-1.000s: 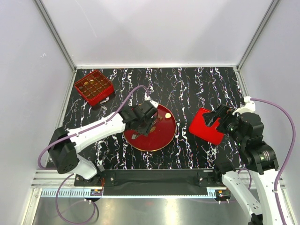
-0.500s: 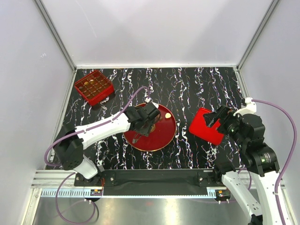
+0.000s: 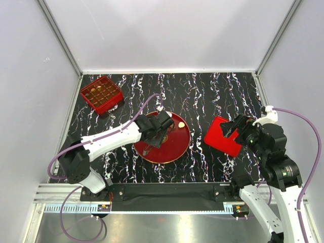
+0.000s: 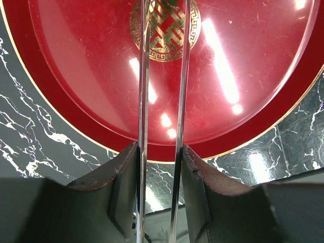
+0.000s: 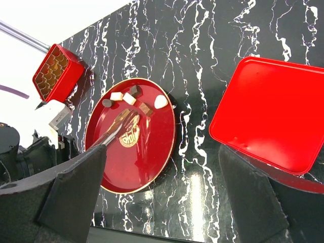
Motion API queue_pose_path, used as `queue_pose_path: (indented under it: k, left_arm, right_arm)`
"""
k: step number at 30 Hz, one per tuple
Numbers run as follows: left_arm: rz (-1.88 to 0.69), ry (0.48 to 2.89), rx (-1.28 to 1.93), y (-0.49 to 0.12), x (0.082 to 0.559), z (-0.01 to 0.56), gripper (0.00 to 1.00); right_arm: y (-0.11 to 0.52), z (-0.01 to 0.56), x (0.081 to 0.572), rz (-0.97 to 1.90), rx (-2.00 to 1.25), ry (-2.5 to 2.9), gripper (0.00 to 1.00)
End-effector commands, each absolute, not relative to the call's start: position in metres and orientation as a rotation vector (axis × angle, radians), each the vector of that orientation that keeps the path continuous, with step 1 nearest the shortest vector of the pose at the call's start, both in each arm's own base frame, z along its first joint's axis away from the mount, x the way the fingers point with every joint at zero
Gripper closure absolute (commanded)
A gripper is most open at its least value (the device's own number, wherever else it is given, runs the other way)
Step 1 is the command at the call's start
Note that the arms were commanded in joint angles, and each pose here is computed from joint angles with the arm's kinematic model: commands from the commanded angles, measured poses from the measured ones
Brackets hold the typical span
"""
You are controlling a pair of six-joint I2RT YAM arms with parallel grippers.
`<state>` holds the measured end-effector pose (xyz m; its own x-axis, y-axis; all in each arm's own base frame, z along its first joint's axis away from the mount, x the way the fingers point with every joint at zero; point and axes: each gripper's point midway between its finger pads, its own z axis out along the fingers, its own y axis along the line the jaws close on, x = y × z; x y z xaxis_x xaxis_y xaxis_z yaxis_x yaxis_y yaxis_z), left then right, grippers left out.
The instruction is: Pack the chocolate
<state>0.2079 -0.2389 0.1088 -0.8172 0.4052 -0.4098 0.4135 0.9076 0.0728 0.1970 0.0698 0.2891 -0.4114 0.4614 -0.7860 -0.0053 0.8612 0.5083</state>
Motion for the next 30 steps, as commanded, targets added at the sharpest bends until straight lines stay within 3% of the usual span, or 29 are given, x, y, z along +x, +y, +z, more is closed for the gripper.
queue_pose_path:
  k: [1, 19, 30]
  left_arm:
    - [-0.069, 2.606, 0.565, -0.248, 0.214, 0.128, 0.61]
    - [-0.018, 2.533, 0.525, -0.241, 0.228, 0.17, 0.65]
    - [0.027, 2.488, 0.302, -0.178, 0.278, 0.211, 0.66]
  right_arm:
    - [0.067, 0.308, 0.194, 0.536, 0.335, 1.885, 0.0]
    - [0.064, 0.307, 0.191, 0.523, 0.34, 1.879, 0.0]
    - [0.064, 0.306, 0.189, 0.53, 0.338, 1.877, 0.0]
